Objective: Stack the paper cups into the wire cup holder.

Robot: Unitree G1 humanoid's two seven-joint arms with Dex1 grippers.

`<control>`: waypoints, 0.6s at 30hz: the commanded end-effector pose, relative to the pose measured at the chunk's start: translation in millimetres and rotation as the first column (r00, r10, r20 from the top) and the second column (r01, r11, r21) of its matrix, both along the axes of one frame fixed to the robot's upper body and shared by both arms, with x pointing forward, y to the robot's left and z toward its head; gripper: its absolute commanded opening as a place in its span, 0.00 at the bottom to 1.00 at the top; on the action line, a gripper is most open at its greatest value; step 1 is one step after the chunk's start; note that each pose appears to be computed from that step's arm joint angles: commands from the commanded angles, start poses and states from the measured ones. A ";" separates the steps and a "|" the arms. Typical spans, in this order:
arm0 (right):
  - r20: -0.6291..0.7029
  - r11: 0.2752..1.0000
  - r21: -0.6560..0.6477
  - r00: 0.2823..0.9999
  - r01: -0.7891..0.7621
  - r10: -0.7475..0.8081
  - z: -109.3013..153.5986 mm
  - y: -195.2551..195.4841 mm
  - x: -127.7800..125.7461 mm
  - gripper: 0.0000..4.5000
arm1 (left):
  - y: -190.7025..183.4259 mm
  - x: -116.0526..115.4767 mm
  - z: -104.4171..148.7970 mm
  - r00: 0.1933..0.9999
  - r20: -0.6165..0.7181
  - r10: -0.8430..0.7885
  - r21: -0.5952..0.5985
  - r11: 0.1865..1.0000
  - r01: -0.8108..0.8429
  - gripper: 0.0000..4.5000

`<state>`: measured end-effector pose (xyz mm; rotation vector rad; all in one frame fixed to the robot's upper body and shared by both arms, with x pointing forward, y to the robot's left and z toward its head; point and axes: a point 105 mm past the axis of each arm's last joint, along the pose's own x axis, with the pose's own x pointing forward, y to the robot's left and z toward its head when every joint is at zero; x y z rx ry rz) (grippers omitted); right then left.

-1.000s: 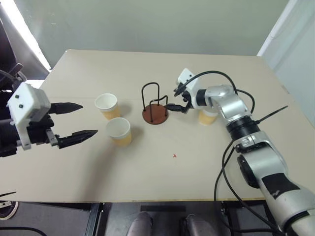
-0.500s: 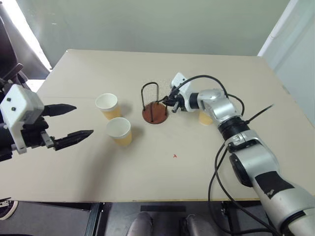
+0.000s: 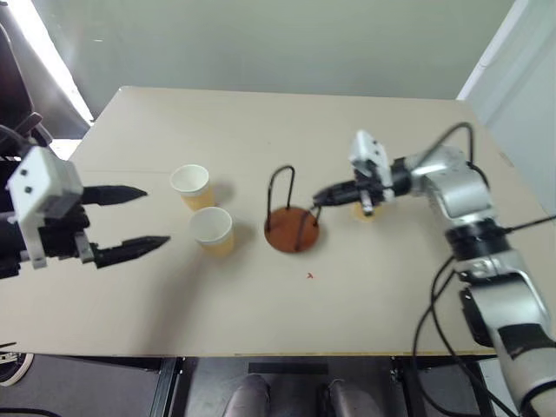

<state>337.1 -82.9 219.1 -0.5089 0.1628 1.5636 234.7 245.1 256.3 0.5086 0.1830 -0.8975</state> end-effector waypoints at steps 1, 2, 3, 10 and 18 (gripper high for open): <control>0.016 0.988 -0.053 0.989 -0.146 0.147 -3.8 -0.7 -25.4 0.01 | -21.4 -15.3 -10.9 0.986 -0.079 -0.144 0.043 0.988 0.148 1.00; 0.014 0.986 -0.062 0.987 -0.157 0.158 -7.7 -2.1 -28.0 0.01 | -23.0 -16.9 -12.7 0.984 -0.090 -0.156 0.044 0.986 0.161 1.00; 0.017 0.982 -0.071 0.984 -0.175 0.176 -11.4 -2.9 -31.6 0.01 | -24.8 -17.7 -12.4 0.981 -0.092 -0.168 0.036 0.984 0.172 1.00; 0.125 0.968 -0.099 0.962 -0.231 0.242 -25.5 8.6 -32.2 0.01 | -36.6 -15.4 -13.5 0.978 -0.089 -0.191 0.016 0.981 0.193 1.00; 0.172 0.951 -0.177 0.943 -0.255 0.285 -36.2 15.0 -23.4 0.01 | -40.2 -12.5 -7.8 0.979 -0.085 -0.184 0.013 0.982 0.186 1.00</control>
